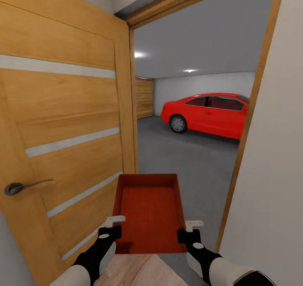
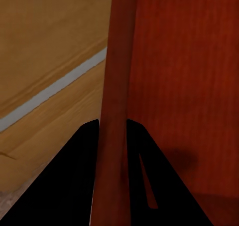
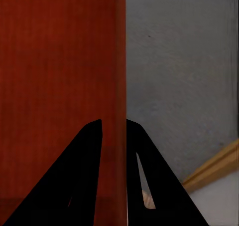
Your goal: Move the two storage containers from the living room to the garage. In the garage, place one container on the floor and stack the other container on top of it (either order is fine).
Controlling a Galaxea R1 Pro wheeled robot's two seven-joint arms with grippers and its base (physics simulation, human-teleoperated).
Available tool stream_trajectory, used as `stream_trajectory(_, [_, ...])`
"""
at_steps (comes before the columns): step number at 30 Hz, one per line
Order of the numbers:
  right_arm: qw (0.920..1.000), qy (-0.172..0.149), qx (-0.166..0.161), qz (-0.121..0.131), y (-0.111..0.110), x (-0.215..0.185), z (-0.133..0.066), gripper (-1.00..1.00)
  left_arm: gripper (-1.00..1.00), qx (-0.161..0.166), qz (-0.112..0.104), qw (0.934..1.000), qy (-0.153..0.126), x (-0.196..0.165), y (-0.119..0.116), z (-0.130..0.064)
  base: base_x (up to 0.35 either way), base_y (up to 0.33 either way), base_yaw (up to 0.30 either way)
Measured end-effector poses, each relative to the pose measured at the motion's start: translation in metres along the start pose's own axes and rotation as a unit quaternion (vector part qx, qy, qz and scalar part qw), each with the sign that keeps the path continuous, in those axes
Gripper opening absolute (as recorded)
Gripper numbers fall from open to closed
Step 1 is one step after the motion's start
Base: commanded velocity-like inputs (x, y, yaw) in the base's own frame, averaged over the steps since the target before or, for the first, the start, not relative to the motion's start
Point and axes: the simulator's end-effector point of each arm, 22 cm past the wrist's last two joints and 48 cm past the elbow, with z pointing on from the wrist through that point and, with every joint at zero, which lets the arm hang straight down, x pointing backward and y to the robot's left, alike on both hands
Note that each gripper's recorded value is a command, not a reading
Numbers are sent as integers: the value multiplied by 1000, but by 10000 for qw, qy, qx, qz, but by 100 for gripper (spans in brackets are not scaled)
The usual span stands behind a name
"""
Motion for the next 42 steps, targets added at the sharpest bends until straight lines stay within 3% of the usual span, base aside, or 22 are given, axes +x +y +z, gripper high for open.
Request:
stream_trajectory(7, [10000, -2, -1, -2, 0, 0, 0, -100, -100, -2, -4, 10000, 0, 0, 0, 0, 247, 273, -119])
stream_trajectory(30, [10000, -82, 0, -4, 0, -9, -3, -100, -100, 7, -18, 10000, -83, -8, 0, -4, 249, 266, -273])
stream_trajectory(42, [9999, -121, 2, -5, 0, -13, -4, -100, -100, 10, -25, 9999, -123, -12, 0, -5, 245, 151, -275])
